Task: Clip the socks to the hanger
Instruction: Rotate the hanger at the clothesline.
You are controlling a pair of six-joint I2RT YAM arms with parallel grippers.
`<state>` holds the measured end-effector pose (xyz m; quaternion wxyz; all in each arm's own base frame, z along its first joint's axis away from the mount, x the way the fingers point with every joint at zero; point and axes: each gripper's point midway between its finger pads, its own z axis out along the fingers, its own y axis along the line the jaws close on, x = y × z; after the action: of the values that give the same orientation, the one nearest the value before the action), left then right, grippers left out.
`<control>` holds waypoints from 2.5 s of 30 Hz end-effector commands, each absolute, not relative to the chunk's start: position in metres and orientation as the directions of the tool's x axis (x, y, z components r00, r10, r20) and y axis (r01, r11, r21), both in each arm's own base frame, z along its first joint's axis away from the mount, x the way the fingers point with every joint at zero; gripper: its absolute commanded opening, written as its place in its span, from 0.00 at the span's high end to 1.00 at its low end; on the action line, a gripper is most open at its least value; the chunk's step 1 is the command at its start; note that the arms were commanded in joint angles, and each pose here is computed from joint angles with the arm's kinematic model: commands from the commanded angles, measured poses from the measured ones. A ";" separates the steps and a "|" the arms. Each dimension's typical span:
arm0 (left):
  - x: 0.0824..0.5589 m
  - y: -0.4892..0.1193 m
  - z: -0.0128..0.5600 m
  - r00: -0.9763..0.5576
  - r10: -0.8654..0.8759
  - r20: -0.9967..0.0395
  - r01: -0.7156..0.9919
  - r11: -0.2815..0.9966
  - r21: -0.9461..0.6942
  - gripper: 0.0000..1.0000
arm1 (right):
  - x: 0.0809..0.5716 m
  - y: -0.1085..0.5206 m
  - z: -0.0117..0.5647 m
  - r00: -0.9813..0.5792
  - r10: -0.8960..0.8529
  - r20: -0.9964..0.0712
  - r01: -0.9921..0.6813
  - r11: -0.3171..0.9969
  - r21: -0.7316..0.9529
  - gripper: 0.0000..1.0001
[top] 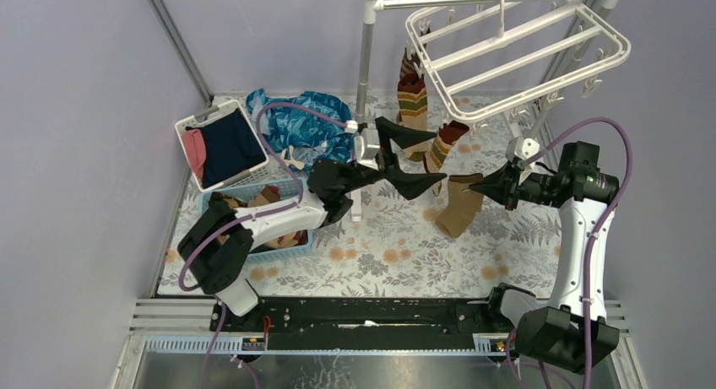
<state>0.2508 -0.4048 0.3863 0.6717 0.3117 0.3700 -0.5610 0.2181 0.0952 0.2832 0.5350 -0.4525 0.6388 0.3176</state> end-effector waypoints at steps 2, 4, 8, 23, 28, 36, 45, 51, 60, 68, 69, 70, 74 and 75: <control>0.255 -0.430 0.393 0.205 -0.512 -0.834 0.973 0.196 0.119 0.01 | 0.218 0.095 0.286 -0.024 -0.258 -0.966 -0.916 0.394 -0.083 0.96; 0.259 -0.440 0.393 0.213 -0.507 -0.835 0.969 0.218 0.114 0.01 | 0.219 0.094 0.288 -0.022 -0.256 -0.967 -0.915 0.394 -0.084 0.96; 0.263 -0.456 0.391 0.207 -0.501 -0.841 0.966 0.240 0.094 0.04 | 0.224 0.093 0.291 -0.032 -0.246 -0.969 -0.911 0.406 -0.073 0.96; 0.285 -0.499 0.382 0.187 -0.497 -0.847 0.953 0.302 0.033 0.06 | 0.232 0.088 0.279 -0.077 -0.243 -0.967 -0.897 0.439 -0.039 0.97; 0.294 -0.507 0.379 0.202 -0.486 -0.850 0.944 0.328 0.037 0.04 | 0.233 0.086 0.275 -0.085 -0.256 -0.963 -0.892 0.449 -0.040 0.97; 0.285 -0.514 0.383 0.203 -0.499 -0.842 0.958 0.279 0.066 0.04 | 0.230 0.086 0.273 -0.092 -0.270 -0.959 -0.890 0.455 -0.043 0.97; 0.281 -0.510 0.383 0.204 -0.504 -0.840 0.959 0.275 0.068 0.04 | 0.228 0.086 0.274 -0.091 -0.275 -0.957 -0.890 0.454 -0.046 0.97; 0.269 -0.509 0.386 0.202 -0.521 -0.830 0.966 0.245 0.082 0.04 | 0.226 0.086 0.273 -0.095 -0.282 -0.955 -0.890 0.454 -0.046 0.97; 0.281 -0.474 0.385 0.253 -0.523 -0.814 0.930 0.363 0.056 0.12 | 0.224 0.086 0.271 -0.093 -0.285 -0.954 -0.892 0.449 -0.047 0.97; 0.309 -0.474 0.389 0.253 -0.509 -0.823 0.894 0.447 -0.002 0.18 | 0.222 0.087 0.273 -0.087 -0.284 -0.955 -0.894 0.445 -0.051 0.97; 0.312 -0.476 0.388 0.252 -0.504 -0.826 0.891 0.454 -0.005 0.17 | 0.222 0.087 0.273 -0.087 -0.284 -0.955 -0.895 0.444 -0.051 0.97; 0.315 -0.479 0.387 0.253 -0.497 -0.830 0.888 0.460 -0.005 0.17 | 0.222 0.088 0.272 -0.087 -0.285 -0.955 -0.895 0.443 -0.050 0.97; 0.321 -0.492 0.380 0.240 -0.462 -0.854 0.892 0.452 0.006 0.16 | 0.220 0.088 0.271 -0.086 -0.288 -0.954 -0.898 0.436 -0.051 0.97; 0.321 -0.495 0.379 0.236 -0.458 -0.857 0.895 0.446 0.008 0.16 | 0.219 0.088 0.270 -0.086 -0.289 -0.953 -0.899 0.435 -0.051 0.97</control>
<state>0.3109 -0.4840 0.3852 0.7390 0.2539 0.4061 -0.4739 0.2267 0.0830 0.2664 0.5091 -0.4314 0.6847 0.2932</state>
